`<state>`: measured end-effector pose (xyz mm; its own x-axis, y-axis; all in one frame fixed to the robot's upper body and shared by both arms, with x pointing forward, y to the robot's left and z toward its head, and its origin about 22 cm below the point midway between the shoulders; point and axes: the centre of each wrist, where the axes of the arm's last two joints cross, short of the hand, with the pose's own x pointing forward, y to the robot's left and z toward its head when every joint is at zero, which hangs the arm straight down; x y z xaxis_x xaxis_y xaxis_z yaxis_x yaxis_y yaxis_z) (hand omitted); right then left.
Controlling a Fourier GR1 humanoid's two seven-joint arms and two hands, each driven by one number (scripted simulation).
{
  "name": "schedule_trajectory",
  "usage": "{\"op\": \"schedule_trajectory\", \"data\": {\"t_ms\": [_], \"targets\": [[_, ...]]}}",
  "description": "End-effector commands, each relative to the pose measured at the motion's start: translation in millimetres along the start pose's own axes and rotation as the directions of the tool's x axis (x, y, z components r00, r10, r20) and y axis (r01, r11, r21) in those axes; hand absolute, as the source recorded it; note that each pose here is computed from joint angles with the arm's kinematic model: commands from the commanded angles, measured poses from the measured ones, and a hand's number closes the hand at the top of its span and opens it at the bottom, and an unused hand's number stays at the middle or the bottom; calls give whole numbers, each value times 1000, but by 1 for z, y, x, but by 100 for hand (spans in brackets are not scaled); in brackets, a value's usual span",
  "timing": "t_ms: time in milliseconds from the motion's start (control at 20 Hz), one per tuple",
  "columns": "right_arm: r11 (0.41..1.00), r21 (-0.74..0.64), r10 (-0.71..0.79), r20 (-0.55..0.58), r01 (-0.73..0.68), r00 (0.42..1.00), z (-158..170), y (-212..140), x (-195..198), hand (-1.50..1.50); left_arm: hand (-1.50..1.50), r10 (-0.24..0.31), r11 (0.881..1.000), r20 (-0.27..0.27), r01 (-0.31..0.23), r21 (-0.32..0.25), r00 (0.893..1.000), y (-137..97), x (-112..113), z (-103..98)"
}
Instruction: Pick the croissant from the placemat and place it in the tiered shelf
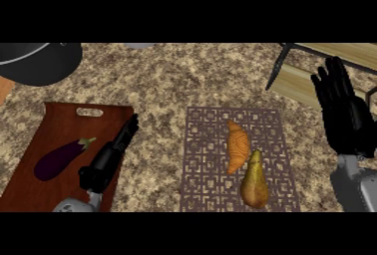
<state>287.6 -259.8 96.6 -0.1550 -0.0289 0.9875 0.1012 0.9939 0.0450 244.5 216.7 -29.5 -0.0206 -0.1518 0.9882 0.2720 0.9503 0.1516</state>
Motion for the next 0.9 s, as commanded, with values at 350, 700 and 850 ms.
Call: {"op": "schedule_trajectory", "data": {"t_ms": [350,700,850], "targets": [[594,-240,729,-244,-768,640,30,-117,4,150,0,201,930,-336,-71,361,920,59,-31,36],[719,-166,647,-192,-675,738,91,-67,2,-150,0,250,923,-396,-94,372,884,68,-16,32],[730,-17,672,-159,-683,723,90,-53,24,-150,0,229,927,-423,-63,371,877,86,-14,30]]}}
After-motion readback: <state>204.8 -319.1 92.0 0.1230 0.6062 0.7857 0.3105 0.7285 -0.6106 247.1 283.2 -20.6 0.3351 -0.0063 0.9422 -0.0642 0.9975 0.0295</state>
